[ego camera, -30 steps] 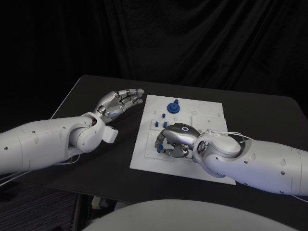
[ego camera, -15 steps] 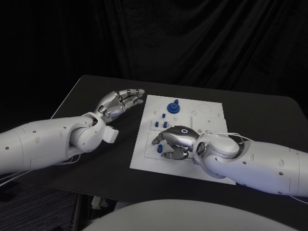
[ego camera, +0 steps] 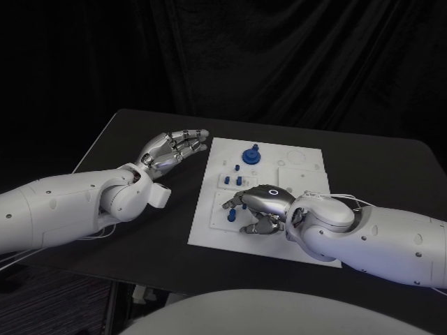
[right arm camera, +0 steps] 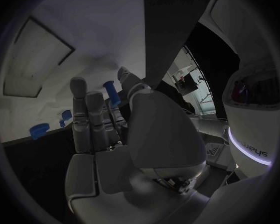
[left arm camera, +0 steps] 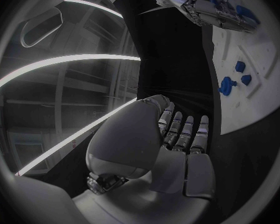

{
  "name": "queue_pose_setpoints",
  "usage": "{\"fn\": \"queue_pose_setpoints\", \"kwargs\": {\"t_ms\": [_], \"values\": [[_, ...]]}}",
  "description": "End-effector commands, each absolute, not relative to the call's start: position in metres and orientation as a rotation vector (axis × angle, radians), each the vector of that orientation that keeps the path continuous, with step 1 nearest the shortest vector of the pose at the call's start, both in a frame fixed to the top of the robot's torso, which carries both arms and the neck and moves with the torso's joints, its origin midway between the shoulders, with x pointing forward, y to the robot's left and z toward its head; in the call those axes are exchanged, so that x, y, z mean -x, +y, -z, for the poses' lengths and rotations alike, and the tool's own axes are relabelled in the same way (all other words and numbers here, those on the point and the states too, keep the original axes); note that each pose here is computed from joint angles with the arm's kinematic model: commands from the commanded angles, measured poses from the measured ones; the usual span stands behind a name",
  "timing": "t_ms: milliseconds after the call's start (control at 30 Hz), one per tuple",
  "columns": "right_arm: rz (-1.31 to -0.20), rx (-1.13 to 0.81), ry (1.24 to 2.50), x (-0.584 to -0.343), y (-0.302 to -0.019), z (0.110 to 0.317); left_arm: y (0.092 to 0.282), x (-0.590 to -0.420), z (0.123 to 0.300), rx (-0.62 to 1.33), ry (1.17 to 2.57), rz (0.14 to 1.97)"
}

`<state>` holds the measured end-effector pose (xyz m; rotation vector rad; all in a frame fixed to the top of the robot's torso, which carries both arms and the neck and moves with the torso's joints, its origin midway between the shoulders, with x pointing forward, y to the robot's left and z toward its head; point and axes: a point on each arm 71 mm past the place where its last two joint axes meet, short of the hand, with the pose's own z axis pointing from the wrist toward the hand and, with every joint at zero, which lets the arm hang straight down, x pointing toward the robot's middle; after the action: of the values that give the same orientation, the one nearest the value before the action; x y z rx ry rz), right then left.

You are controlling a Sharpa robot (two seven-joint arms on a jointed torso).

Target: Assemble the parts on the task board

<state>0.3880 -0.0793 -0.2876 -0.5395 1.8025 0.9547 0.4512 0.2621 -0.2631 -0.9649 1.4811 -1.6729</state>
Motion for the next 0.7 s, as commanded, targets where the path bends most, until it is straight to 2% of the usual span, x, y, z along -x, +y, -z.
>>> {"fn": "queue_pose_setpoints", "kwargs": {"t_ms": [33, 167, 233, 400, 533, 700], "values": [[-0.979, 0.498, 1.696, -0.389, -0.087, 0.271, 0.262, -0.450, 0.257, 0.927, 1.398, 1.736], [-0.997, 0.438, 1.627, -0.392, -0.103, 0.247, 0.264, -0.450, 0.257, 0.928, 1.397, 1.733], [-0.993, 0.391, 1.594, -0.396, -0.117, 0.228, 0.264, -0.449, 0.257, 0.929, 1.397, 1.730], [-0.939, 0.295, 1.589, -0.401, -0.155, 0.197, 0.265, -0.449, 0.257, 0.931, 1.398, 1.726], [-0.833, 0.226, 1.668, -0.405, -0.186, 0.192, 0.264, -0.448, 0.257, 0.933, 1.401, 1.724], [-0.675, 0.153, 1.834, -0.406, -0.215, 0.200, 0.262, -0.448, 0.257, 0.932, 1.403, 1.730]]}}
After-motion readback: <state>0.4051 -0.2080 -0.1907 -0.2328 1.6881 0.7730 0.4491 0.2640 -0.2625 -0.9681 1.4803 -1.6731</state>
